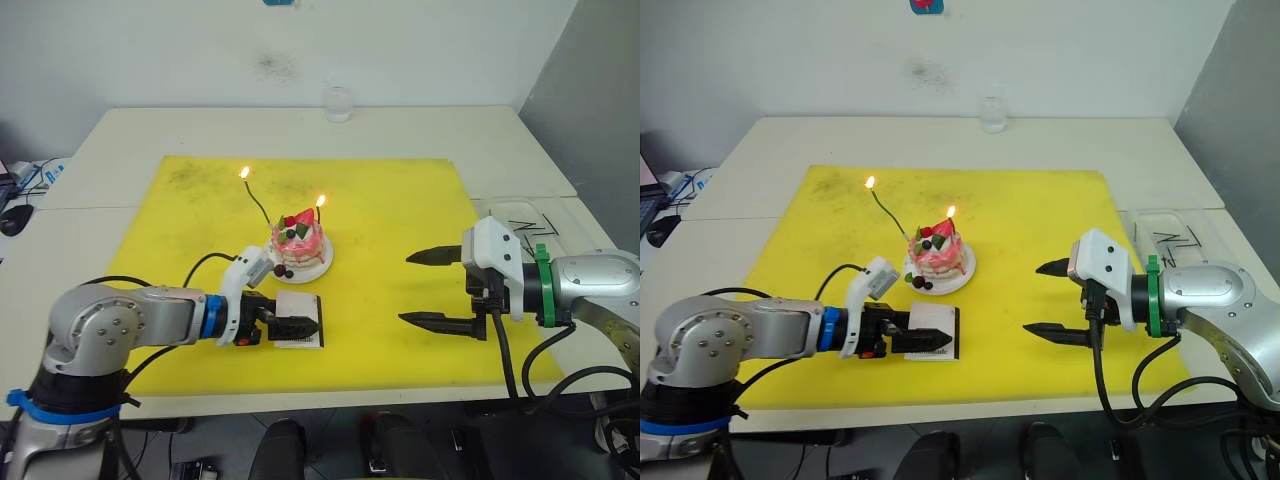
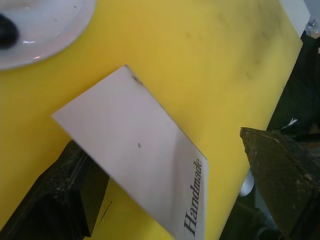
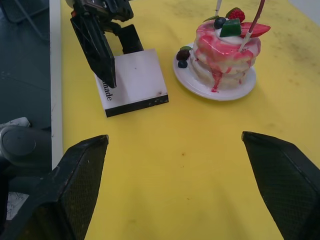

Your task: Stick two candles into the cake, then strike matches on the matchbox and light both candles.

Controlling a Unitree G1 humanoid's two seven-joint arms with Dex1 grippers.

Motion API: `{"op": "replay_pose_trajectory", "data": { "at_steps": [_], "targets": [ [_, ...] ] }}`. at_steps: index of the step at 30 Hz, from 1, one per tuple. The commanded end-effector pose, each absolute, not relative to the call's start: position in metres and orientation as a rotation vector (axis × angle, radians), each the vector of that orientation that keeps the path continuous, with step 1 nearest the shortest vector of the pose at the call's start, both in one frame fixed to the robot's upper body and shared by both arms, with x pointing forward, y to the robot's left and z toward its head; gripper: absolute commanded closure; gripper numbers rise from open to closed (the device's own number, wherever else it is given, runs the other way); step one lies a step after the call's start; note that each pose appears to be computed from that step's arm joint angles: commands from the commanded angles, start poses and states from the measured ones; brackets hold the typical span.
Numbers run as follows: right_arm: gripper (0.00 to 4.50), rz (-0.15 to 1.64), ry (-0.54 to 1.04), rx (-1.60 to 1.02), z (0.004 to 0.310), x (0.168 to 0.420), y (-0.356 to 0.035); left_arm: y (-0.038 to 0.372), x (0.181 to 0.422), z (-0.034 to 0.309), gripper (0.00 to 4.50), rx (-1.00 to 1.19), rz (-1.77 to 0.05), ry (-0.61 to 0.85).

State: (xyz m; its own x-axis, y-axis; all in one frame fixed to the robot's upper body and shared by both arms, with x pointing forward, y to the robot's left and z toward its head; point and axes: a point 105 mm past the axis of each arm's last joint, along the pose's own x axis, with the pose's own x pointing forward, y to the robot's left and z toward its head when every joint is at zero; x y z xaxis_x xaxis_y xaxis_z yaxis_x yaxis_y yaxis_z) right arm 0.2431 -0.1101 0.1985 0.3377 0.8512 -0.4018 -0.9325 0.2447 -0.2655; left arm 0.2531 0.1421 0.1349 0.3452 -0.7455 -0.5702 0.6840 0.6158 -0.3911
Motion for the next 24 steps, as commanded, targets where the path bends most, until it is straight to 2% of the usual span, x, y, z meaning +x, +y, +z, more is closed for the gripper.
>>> {"op": "replay_pose_trajectory", "data": {
  "at_steps": [1,4,8,11,13,17,24],
  "targets": [
    [0.00,1.236,0.151,-0.531,0.207,0.239,-0.110,0.154,0.252,0.154,0.01,0.001,-0.931,0.712],
    [0.00,1.225,0.150,-0.539,0.208,0.239,-0.114,0.168,0.251,0.163,0.01,0.091,-0.908,0.659],
    [0.00,1.170,0.124,-0.565,0.218,0.244,-0.125,0.202,0.256,0.174,0.01,0.288,-0.841,0.516],
    [0.00,1.058,-0.011,-0.606,0.242,0.256,-0.138,0.242,0.274,0.195,0.01,0.387,-0.685,0.326],
    [0.00,1.041,-0.051,-0.616,0.251,0.258,-0.144,0.261,0.281,0.201,0.01,0.459,-0.592,0.251],
    [0.00,1.084,-0.047,-0.632,0.263,0.253,-0.154,0.274,0.278,0.199,0.01,0.578,-0.583,0.208],
    [0.00,1.133,0.029,-0.622,0.265,0.244,-0.170,0.283,0.270,0.193,0.01,0.540,-0.582,0.210]
  ]
}}
